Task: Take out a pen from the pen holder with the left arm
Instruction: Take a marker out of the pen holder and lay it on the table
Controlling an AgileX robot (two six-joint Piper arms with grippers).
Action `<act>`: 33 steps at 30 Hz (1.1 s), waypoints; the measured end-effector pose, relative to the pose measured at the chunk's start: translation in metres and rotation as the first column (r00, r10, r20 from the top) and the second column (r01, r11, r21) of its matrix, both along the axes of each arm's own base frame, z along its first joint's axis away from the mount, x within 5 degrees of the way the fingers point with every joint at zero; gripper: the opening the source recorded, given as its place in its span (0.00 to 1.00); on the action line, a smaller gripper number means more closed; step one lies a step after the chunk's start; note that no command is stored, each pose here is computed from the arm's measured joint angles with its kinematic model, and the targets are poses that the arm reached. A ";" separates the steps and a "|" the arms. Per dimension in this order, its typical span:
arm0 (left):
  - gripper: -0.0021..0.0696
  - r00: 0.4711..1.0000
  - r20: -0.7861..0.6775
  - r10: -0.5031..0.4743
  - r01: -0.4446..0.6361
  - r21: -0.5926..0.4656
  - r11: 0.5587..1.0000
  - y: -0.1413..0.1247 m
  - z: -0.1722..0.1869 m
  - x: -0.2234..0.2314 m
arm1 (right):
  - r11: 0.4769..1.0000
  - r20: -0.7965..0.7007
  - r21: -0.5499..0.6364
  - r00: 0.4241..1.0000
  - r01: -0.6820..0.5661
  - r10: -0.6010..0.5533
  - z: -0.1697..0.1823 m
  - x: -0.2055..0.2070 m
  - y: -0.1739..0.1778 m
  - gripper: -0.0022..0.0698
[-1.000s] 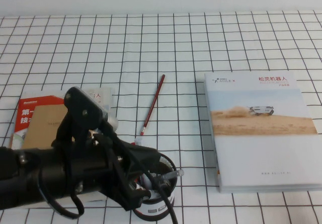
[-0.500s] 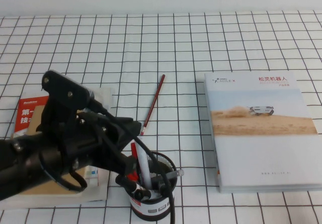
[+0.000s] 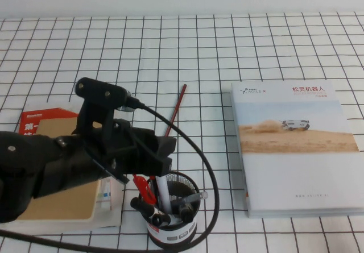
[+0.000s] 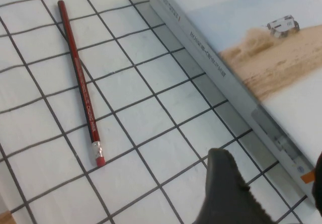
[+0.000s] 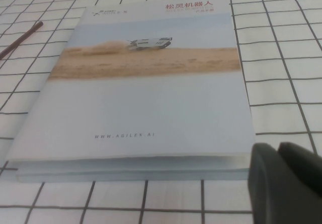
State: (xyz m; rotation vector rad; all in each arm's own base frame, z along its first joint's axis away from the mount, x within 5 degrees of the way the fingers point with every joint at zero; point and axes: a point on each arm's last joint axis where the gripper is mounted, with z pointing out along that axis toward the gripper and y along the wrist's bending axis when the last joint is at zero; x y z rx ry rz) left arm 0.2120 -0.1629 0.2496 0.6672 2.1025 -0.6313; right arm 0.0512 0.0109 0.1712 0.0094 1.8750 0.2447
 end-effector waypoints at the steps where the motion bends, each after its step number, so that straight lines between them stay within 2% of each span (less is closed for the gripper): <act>1: 0.48 1.000 -0.002 0.000 0.000 -0.002 1.000 -0.002 0.000 0.002 | 1.000 0.000 0.000 1.000 0.000 0.000 0.000 0.000 0.000 0.01; 9: 0.48 0.998 -0.049 -0.043 0.042 -0.020 0.999 -0.012 -0.003 0.009 | 1.000 0.000 0.000 1.000 0.000 0.000 0.000 0.000 0.000 0.01; 17: 0.48 0.996 -0.079 -0.043 0.041 -0.028 0.999 -0.013 -0.004 0.008 | 1.000 0.000 0.000 1.000 0.000 0.000 0.000 0.000 0.000 0.01; 22: 0.48 0.990 -0.118 -0.082 0.083 0.007 0.997 -0.013 -0.008 0.004 | 1.000 0.000 0.000 1.000 0.000 0.000 0.000 0.000 0.000 0.01; 33: 0.48 0.989 -0.125 -0.077 0.084 0.050 0.995 -0.010 -0.009 0.004 | 1.000 0.000 0.000 1.000 0.000 0.000 0.000 0.000 0.000 0.01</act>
